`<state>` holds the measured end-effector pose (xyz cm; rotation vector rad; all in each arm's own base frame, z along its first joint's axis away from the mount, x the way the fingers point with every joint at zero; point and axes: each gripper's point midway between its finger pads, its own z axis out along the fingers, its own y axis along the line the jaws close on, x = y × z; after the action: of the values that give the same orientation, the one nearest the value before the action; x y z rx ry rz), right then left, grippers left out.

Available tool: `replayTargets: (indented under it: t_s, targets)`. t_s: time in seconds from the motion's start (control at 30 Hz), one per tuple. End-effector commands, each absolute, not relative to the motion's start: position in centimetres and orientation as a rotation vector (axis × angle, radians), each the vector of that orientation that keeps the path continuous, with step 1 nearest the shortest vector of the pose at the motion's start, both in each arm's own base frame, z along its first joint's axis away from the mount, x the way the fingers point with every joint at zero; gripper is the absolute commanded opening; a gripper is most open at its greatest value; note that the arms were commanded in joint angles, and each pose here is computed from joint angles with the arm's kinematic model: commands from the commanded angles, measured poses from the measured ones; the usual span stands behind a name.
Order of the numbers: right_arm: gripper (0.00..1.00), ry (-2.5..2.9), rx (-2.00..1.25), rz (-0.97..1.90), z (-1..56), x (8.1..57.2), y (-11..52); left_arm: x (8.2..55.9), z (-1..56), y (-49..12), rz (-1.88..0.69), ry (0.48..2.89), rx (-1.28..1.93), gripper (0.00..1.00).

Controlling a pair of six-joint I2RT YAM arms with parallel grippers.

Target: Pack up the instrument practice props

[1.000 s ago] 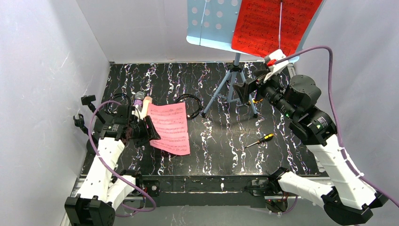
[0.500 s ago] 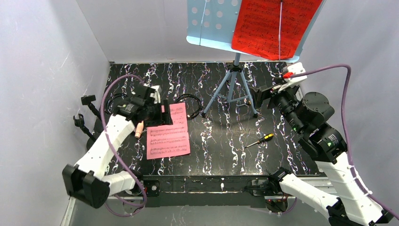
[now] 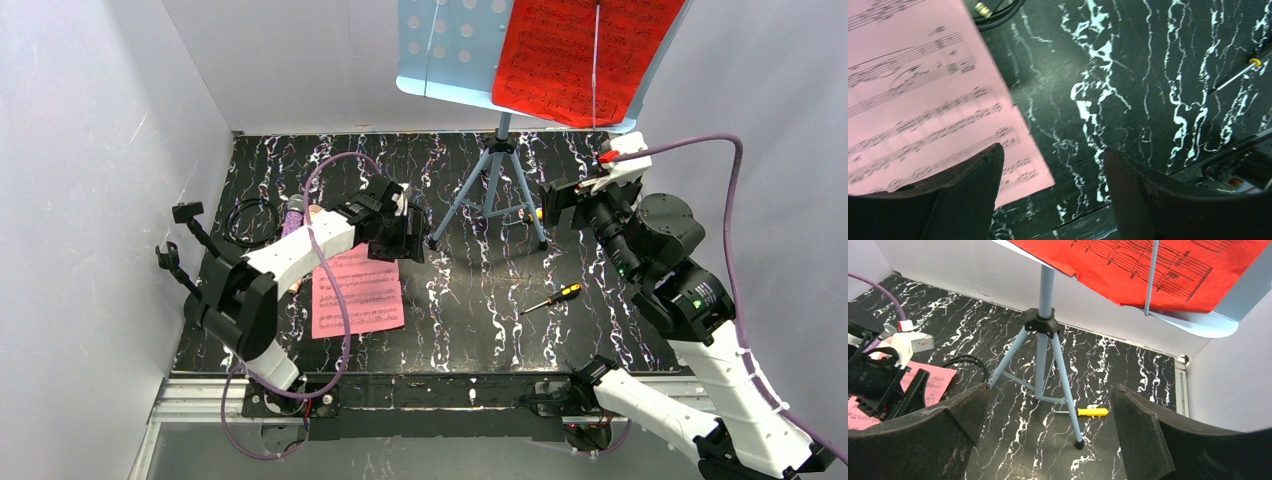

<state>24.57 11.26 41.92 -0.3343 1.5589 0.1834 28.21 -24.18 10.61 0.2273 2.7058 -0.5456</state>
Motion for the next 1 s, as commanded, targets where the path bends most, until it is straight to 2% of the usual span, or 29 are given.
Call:
replayTargets:
  t_s: [0.0, 0.3, 0.53, 0.97]
  targets:
    - [0.99, 1.534, -0.272, 0.143, 43.4, 24.0, 9.5, 30.0, 10.7, -27.3, -0.705, 2.652, 0.232, 0.7]
    - [0.99, 1.54, -0.214, 0.129, 43.9, 23.4, 8.2, 31.6, 6.4, -27.2, -0.595, 2.727, 0.258, 0.55]
    - [0.99, 1.54, -0.198, 0.122, 44.1, 23.3, 7.9, 33.7, 4.5, -26.7, -0.531, 2.733, 0.234, 0.54]
    - [0.99, 1.551, -0.203, 0.101, 44.3, 23.6, 7.9, 41.7, 3.4, -24.7, -0.445, 2.698, 0.161, 0.53]
